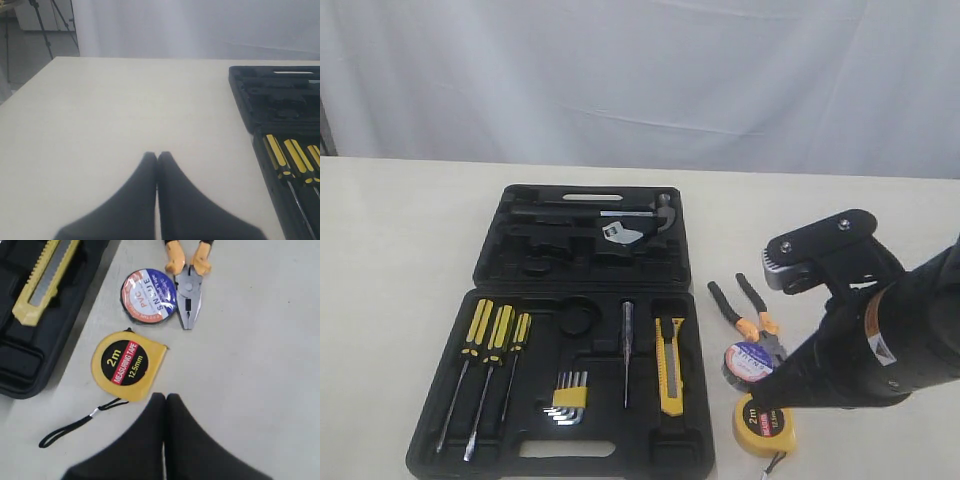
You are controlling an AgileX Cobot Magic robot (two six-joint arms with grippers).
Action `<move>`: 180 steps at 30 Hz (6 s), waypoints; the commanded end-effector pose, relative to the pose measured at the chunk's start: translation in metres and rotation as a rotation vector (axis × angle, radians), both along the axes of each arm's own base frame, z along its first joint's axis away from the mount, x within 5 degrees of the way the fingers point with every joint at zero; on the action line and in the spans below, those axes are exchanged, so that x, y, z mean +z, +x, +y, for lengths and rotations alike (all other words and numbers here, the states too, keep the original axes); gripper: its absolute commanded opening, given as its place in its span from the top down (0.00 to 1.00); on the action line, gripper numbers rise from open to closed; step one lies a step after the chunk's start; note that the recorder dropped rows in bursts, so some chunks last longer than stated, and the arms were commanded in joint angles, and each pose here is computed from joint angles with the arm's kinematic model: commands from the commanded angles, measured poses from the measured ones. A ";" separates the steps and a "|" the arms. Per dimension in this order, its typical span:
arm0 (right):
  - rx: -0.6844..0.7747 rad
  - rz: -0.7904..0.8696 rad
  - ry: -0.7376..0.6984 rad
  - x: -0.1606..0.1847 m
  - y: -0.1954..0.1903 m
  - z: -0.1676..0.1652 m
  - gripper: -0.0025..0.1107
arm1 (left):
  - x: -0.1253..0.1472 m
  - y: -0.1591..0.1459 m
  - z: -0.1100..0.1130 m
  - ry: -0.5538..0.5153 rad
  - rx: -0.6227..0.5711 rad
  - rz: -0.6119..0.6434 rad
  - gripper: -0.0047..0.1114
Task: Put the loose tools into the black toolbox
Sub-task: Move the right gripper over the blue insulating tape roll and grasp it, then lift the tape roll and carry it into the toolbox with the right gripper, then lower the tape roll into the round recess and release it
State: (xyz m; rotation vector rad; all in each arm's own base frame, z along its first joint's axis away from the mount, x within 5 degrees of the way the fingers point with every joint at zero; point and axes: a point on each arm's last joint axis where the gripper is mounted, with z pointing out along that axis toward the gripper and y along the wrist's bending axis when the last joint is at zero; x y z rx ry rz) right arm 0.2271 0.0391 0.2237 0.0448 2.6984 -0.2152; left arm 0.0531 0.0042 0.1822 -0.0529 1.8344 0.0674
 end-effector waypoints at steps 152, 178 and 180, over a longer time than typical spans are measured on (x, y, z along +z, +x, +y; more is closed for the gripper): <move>0.321 0.226 0.063 -0.095 0.225 0.124 0.82 | 0.000 0.000 -0.001 -0.011 -0.005 -0.009 0.96; 0.291 0.130 0.104 -0.045 0.221 0.124 0.92 | 0.000 0.000 -0.001 -0.011 -0.005 -0.009 0.96; 0.290 0.136 0.103 -0.044 0.220 0.124 0.98 | 0.000 0.000 -0.001 -0.011 -0.005 -0.009 0.96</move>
